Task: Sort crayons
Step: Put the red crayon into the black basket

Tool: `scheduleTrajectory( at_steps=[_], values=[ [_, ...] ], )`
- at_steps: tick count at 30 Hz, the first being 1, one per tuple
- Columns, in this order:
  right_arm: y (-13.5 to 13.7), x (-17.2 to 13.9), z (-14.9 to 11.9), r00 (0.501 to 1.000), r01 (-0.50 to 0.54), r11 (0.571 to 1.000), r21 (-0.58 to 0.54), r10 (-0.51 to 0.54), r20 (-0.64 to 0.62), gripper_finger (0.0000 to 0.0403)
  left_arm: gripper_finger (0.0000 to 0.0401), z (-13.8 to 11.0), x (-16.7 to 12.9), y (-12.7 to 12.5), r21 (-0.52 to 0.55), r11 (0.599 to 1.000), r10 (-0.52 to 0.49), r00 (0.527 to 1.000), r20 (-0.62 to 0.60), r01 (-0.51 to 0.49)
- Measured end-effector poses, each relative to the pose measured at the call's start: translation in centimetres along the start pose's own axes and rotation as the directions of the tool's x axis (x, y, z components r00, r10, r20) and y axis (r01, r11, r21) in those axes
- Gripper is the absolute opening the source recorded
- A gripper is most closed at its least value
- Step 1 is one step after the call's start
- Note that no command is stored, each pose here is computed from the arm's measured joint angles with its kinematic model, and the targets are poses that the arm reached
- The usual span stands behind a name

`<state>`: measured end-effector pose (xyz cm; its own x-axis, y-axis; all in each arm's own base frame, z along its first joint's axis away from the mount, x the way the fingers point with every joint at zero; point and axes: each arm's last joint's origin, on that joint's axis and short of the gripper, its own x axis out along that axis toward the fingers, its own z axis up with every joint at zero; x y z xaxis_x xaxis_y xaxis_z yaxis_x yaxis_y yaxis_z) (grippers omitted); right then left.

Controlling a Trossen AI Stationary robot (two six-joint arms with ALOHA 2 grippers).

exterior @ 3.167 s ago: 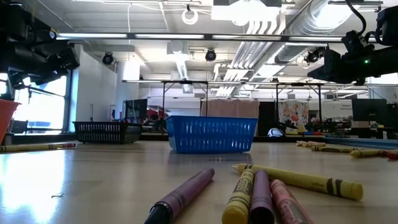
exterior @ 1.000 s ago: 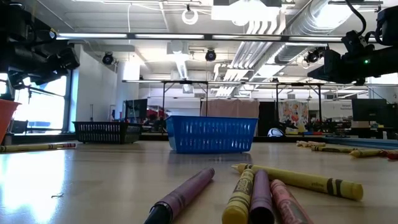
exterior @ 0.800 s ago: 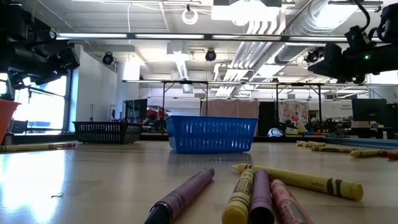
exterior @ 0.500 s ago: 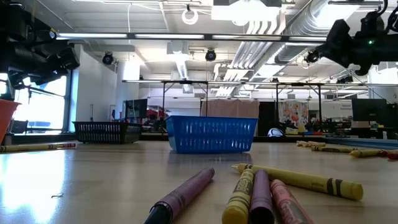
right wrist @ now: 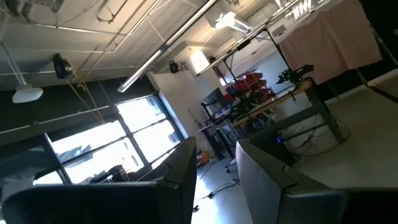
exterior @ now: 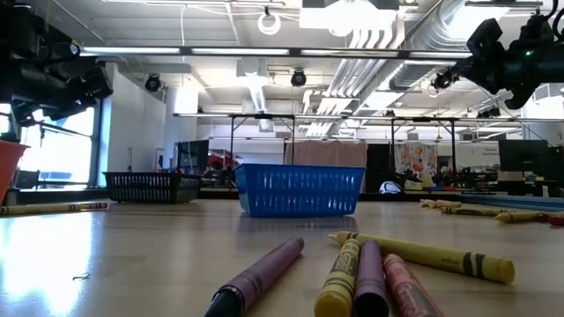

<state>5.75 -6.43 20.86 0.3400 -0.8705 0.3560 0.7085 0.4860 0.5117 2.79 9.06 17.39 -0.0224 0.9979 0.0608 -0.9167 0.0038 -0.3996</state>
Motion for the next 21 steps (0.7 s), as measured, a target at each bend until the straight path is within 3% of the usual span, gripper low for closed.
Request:
scheduleTrajectory(
  at_steps=[5,9,15,18,21],
  values=[
    [0.1,0.0,0.2,1.0,-0.017,1.0,-0.015,0.017,0.017,0.0099,0.0104,0.0,0.0,0.0,0.0,1.0,0.0,1.0,0.0,0.0],
    [0.3,0.0,0.8,0.997,-0.042,0.992,0.123,0.034,0.066,0.0099,0.0104,0.0,0.0,0.0,0.0,1.0,0.0,1.0,0.0,0.0],
    [0.5,0.1,0.6,0.997,-0.078,0.979,0.189,0.074,0.025,0.0099,0.0104,0.0,0.0,0.0,0.0,1.0,0.0,1.0,0.0,0.0],
    [1.0,0.7,1.2,0.998,-0.009,0.991,0.132,0.017,-0.064,0.0099,0.0104,0.0,0.0,0.0,0.0,1.0,0.0,1.0,0.0,0.0],
    [2.1,1.7,2.4,0.976,0.048,0.998,-0.05,-0.058,-0.211,0.0099,0.0104,0.0,0.0,0.0,0.0,1.0,0.0,1.0,0.0,0.0]
  ],
)
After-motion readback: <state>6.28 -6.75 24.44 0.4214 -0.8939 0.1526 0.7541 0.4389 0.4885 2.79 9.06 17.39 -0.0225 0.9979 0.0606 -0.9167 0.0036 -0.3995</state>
